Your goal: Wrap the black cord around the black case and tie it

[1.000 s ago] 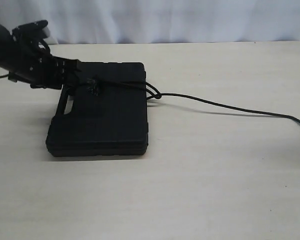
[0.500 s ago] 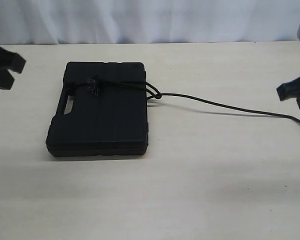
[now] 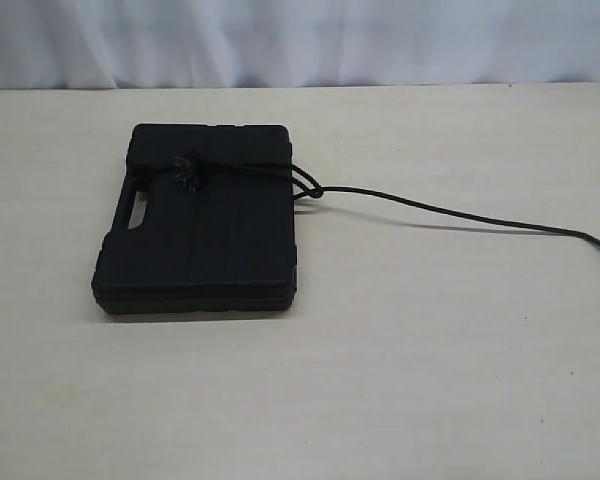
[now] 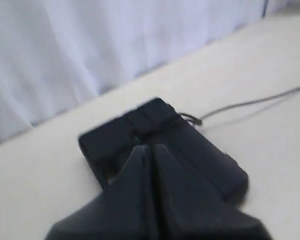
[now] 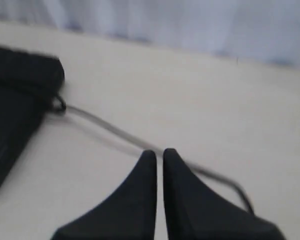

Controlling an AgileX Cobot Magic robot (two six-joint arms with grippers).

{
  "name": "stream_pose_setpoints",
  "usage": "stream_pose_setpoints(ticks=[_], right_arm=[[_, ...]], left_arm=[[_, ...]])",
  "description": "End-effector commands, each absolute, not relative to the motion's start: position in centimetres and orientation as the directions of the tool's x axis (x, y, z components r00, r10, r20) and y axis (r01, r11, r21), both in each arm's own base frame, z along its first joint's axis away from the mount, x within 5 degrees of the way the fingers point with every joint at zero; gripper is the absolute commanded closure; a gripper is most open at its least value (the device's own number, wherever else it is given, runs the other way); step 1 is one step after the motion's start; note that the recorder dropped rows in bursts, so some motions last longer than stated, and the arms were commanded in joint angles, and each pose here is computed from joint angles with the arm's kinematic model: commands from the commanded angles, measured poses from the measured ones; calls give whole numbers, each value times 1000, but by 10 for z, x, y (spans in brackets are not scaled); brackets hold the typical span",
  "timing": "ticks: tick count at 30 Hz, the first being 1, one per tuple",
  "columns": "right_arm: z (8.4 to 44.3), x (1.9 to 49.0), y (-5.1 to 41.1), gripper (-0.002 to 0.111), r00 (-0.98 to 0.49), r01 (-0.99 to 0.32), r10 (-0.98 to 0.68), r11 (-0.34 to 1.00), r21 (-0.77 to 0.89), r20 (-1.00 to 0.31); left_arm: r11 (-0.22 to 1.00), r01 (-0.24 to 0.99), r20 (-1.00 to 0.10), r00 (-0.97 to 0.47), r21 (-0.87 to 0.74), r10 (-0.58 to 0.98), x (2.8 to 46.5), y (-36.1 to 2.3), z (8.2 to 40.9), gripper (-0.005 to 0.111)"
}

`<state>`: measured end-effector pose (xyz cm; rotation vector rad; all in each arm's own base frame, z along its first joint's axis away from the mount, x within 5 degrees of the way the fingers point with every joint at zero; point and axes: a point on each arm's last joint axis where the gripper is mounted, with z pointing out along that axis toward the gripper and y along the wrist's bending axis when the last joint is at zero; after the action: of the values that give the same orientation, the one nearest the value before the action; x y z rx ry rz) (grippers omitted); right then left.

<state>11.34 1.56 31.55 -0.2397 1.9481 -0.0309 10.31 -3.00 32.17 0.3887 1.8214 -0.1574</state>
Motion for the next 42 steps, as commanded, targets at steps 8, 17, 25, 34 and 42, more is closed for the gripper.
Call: stream_pose_setpoints(ticks=[8,17,25,34,42], right_arm=[[288,80,17,104,87,-195,-320,923,-331,-943],[280,75,17,104,111,-196,-314,923,-331,-943],[184,54,5,104,-211,-180,-149,977,-111,-966],[183,54,6,104,-227,-179,-127,980,-86,-966],[183,53,7,104,-239,-185,-77,982,-33,-968]], left_arm=[[963,208,-979,-77,171,190,104,-19,301,107],[964,207,-980,-73,169,187,104,-19,298,107],[913,22,-896,206,407,394,55,-5,223,107],[820,198,-832,-35,538,554,55,-9,193,107],[810,195,-821,-34,553,569,55,-9,193,107]])
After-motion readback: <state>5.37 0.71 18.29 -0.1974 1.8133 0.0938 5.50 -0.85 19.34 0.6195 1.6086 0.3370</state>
